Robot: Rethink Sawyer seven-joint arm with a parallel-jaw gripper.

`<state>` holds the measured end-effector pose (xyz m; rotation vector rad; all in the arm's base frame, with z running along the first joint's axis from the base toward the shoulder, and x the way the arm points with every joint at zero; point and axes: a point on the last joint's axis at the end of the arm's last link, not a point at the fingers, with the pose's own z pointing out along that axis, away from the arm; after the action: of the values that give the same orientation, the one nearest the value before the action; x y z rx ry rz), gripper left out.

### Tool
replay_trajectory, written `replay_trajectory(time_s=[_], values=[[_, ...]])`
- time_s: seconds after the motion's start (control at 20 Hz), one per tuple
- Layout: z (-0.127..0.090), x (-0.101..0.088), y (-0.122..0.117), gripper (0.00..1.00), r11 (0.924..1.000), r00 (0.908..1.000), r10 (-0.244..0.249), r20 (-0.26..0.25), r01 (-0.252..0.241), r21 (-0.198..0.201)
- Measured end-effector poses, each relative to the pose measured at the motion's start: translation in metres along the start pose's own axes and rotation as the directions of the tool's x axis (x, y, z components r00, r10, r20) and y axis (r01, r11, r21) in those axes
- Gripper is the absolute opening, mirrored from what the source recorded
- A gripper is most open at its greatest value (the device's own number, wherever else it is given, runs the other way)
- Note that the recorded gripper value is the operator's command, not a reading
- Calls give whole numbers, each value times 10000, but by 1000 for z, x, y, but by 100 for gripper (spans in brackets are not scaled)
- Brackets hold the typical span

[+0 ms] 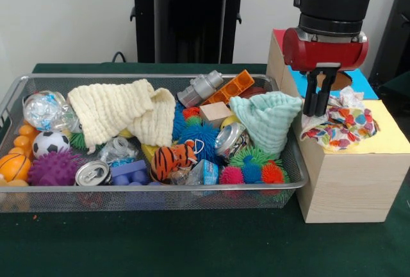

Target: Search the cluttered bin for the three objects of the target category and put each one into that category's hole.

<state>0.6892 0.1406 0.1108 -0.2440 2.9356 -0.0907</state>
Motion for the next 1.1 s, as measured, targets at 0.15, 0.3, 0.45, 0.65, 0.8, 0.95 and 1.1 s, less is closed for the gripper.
replay_trajectory(time_s=[0.15, 0.3, 0.45, 0.65, 0.8, 0.95, 1.1], values=[[1, 2, 0, 0, 10000, 10000, 1, -39, -2, -7], [1, 3, 1, 0, 10000, 10000, -1, -55, 1, -10], [1, 3, 2, 0, 10000, 10000, -12, -63, 12, -15], [1, 3, 4, 0, 10000, 10000, -43, -62, 42, -20], [1, 3, 7, 0, 10000, 9999, -82, -59, 82, -29], [0, 4, 11, 0, 9999, 9999, -144, -54, 144, -41], [0, 4, 16, 0, 9998, 9998, -207, -52, 207, -56]])
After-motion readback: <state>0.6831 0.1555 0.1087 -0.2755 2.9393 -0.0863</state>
